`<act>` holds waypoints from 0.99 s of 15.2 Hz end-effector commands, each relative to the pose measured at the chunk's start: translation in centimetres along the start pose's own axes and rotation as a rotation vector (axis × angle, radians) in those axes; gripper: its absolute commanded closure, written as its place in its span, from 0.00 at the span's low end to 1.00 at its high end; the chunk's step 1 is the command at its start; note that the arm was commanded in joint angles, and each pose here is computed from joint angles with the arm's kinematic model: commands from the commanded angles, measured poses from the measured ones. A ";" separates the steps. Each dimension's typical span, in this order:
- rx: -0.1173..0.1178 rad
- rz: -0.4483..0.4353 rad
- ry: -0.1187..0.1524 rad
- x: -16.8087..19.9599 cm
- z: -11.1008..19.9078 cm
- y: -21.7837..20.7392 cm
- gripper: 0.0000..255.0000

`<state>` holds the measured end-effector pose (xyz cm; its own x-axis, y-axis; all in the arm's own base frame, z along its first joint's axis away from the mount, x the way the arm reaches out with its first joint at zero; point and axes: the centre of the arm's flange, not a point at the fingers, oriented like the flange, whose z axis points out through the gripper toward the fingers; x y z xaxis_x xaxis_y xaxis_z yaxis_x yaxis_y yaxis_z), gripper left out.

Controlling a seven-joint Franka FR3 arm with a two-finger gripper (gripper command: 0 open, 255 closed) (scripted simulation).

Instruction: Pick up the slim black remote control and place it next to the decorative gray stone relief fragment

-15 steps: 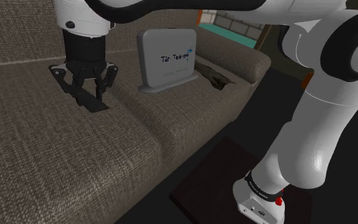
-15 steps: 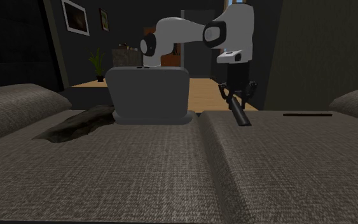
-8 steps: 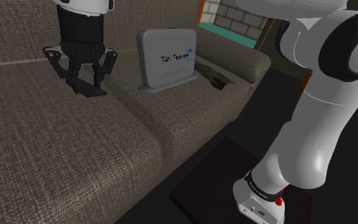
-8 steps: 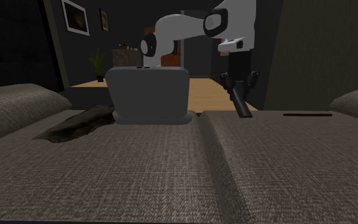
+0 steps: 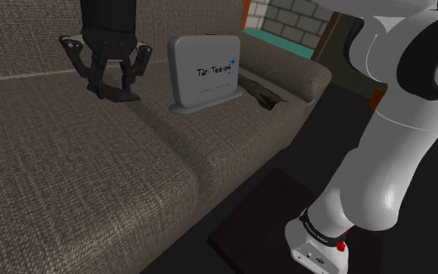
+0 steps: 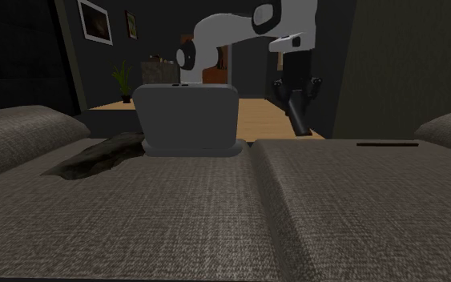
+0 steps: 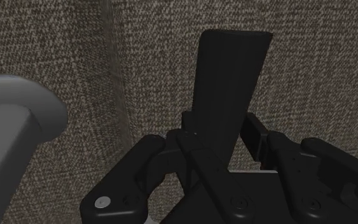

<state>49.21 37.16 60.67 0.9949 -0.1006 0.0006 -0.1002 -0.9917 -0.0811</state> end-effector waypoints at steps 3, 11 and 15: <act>0.000 -0.001 0.000 -1.2 -0.6 4.7 1.00; 0.000 -0.001 0.000 -3.6 -1.5 15.0 1.00; 0.000 -0.001 0.000 -4.8 -1.9 20.1 1.00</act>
<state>42.79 18.99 60.92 0.9952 -0.0975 0.0015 -0.0970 -0.9919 -0.0824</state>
